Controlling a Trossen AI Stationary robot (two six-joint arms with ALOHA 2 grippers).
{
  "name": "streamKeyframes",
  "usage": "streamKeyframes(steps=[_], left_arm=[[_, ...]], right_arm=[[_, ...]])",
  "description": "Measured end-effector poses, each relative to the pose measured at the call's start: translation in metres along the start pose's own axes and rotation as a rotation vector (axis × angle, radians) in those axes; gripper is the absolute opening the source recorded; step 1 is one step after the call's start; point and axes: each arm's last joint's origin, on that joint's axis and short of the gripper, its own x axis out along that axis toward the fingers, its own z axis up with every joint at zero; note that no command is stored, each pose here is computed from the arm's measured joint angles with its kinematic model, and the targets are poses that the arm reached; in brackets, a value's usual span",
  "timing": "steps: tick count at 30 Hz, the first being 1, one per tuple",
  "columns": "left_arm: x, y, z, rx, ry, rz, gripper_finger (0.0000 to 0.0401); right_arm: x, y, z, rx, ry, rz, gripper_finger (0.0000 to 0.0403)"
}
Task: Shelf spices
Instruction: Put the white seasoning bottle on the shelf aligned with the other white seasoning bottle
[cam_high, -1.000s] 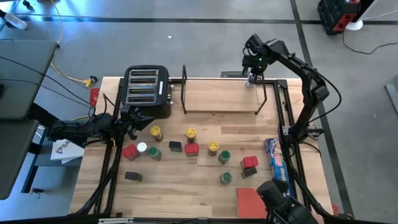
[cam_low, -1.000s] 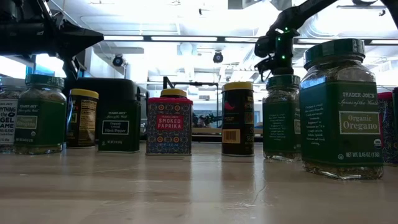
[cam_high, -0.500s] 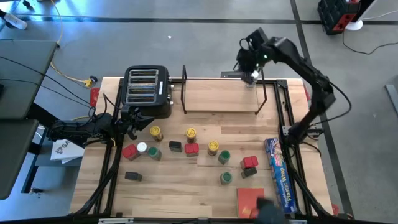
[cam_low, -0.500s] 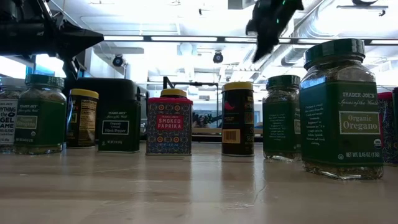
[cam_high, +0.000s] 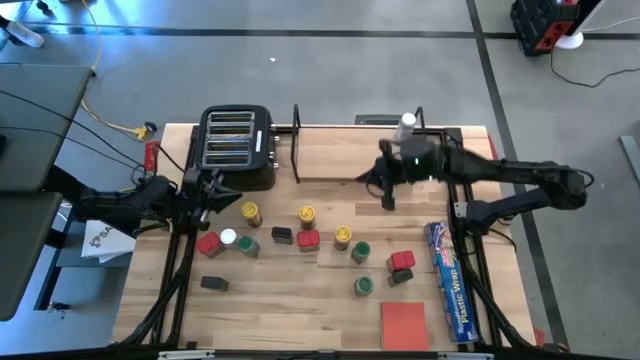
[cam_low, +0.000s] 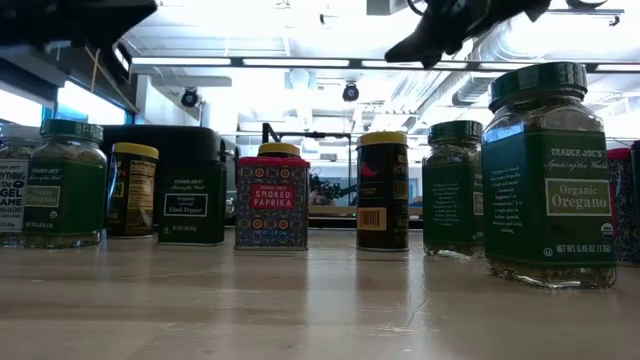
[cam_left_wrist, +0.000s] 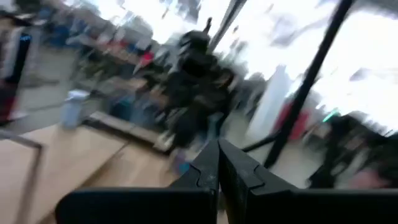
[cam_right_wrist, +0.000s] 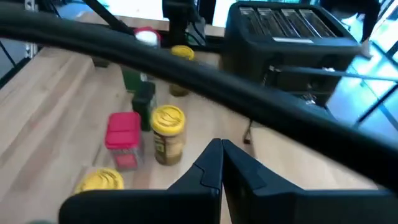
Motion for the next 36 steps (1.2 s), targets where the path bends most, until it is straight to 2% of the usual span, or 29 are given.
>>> streamKeyframes(steps=[3, 5, 9, 12, 15, 20, 27, 30, 34, 36], left_arm=[[0.013, -0.010, 0.022, 0.112, 0.169, 0.116, 0.0001], [0.023, -0.017, 0.036, 0.194, 0.290, 0.154, 0.0001], [0.045, -0.029, 0.053, 0.310, 0.506, 0.146, 0.0001], [0.063, -0.035, 0.057, 0.338, 0.559, 0.119, 0.0001], [0.079, -0.038, 0.058, 0.294, 0.567, 0.133, 0.0005], [0.084, -0.038, 0.053, 0.208, 0.782, 0.156, 0.0047], [0.074, -0.038, 0.042, 0.006, 1.083, 0.211, 0.0144], [0.063, -0.038, 0.033, -0.034, 1.246, 0.272, 0.0178], [0.052, -0.037, 0.022, -0.067, 1.395, 0.373, 0.0203], [0.052, -0.039, 0.019, -0.068, 1.434, 0.383, 0.0205]], right_arm=[[0.008, 0.019, -0.004, -0.008, -0.005, 0.015, 0.0000], [0.012, 0.028, -0.006, -0.009, 0.000, 0.039, 0.0000], [0.017, 0.039, -0.010, -0.022, 0.012, 0.072, 0.0000], [0.020, 0.043, -0.010, -0.029, 0.006, 0.084, 0.0000], [0.025, 0.044, -0.010, -0.031, -0.003, 0.086, 0.0000], [0.037, 0.045, -0.013, -0.028, 0.004, 0.086, 0.0000], [0.061, 0.048, -0.024, -0.004, 0.040, 0.102, 0.0000], [0.075, 0.050, -0.029, 0.018, 0.030, 0.131, 0.0000], [0.088, 0.052, -0.034, 0.026, 0.023, 0.172, 0.0000], [0.092, 0.053, -0.037, 0.040, 0.030, 0.174, 0.0000]])
